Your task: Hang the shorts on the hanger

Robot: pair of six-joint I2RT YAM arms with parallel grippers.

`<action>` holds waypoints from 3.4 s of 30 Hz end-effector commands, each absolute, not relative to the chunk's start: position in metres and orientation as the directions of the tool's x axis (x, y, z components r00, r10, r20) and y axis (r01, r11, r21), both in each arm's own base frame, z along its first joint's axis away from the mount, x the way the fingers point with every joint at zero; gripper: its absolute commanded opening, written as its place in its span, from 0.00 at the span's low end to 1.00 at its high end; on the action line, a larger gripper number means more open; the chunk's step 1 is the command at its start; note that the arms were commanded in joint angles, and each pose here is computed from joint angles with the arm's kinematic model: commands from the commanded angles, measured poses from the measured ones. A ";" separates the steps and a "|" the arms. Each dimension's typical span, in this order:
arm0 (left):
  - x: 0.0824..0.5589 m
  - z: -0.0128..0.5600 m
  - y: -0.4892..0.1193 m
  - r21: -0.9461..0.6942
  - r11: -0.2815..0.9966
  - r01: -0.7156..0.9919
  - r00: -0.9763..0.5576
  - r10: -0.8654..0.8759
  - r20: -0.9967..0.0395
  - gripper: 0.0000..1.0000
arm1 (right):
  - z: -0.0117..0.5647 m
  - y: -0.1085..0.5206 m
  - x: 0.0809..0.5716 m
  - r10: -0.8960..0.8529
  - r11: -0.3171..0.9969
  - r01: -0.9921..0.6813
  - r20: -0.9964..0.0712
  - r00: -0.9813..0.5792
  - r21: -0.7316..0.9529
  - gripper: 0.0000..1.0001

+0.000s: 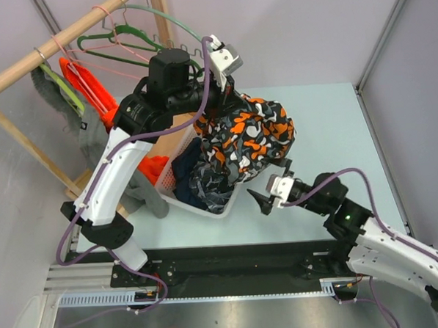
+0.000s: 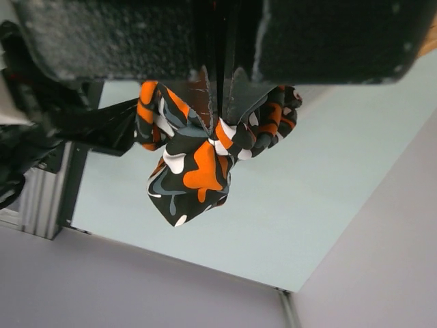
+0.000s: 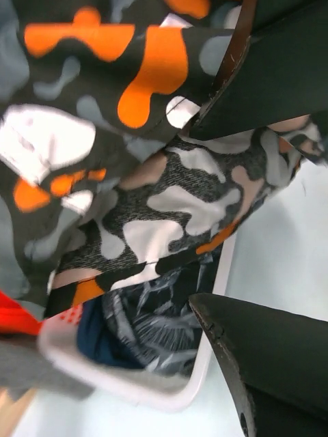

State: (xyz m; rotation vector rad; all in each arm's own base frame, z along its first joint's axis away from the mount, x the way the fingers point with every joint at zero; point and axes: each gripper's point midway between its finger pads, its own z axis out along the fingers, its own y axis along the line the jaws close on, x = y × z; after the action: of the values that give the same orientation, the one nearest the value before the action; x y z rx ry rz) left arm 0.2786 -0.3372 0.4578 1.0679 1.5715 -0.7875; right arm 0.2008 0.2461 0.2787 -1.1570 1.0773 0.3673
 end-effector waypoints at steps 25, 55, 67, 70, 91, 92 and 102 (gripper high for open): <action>0.318 0.393 -0.359 -0.071 0.390 0.918 -0.211 0.327 -0.921 0.86 | 0.470 0.181 0.213 0.177 0.749 -0.663 -0.961 0.211 -0.007 0.00; 0.242 0.389 -0.293 0.222 0.365 0.904 0.138 0.243 -0.960 1.00 | 0.532 0.067 0.232 0.315 0.939 -0.244 -0.887 0.338 0.241 0.00; 0.173 0.307 -0.382 0.330 0.096 0.939 0.282 0.331 -0.900 1.00 | 0.469 0.068 0.275 0.432 0.901 -0.085 -0.897 0.098 0.425 0.00; 0.180 0.274 -0.404 0.341 0.105 0.934 0.281 0.373 -0.884 1.00 | 0.466 0.076 0.279 0.460 0.885 -0.110 -0.885 0.073 0.452 0.00; 0.164 0.350 -0.378 0.307 0.129 0.943 0.275 0.218 -0.936 0.93 | 0.484 0.126 0.259 0.331 0.851 -0.464 -0.937 0.115 0.244 0.00; 0.169 0.362 -0.371 0.308 0.166 0.937 0.271 0.213 -0.939 0.95 | 0.486 0.130 0.258 0.339 0.840 -0.487 -0.933 0.122 0.241 0.00; 0.252 0.370 -0.344 0.137 0.425 0.895 0.019 0.270 -0.963 1.00 | 0.476 0.213 0.273 0.374 0.650 -0.719 -0.927 0.021 0.246 0.00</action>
State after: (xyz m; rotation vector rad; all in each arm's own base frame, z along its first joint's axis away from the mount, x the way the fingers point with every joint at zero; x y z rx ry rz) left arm 0.2345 -0.3451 0.4275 1.0726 1.2842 -0.6498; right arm 0.2833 0.1720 0.4485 -0.2186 1.4256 0.7170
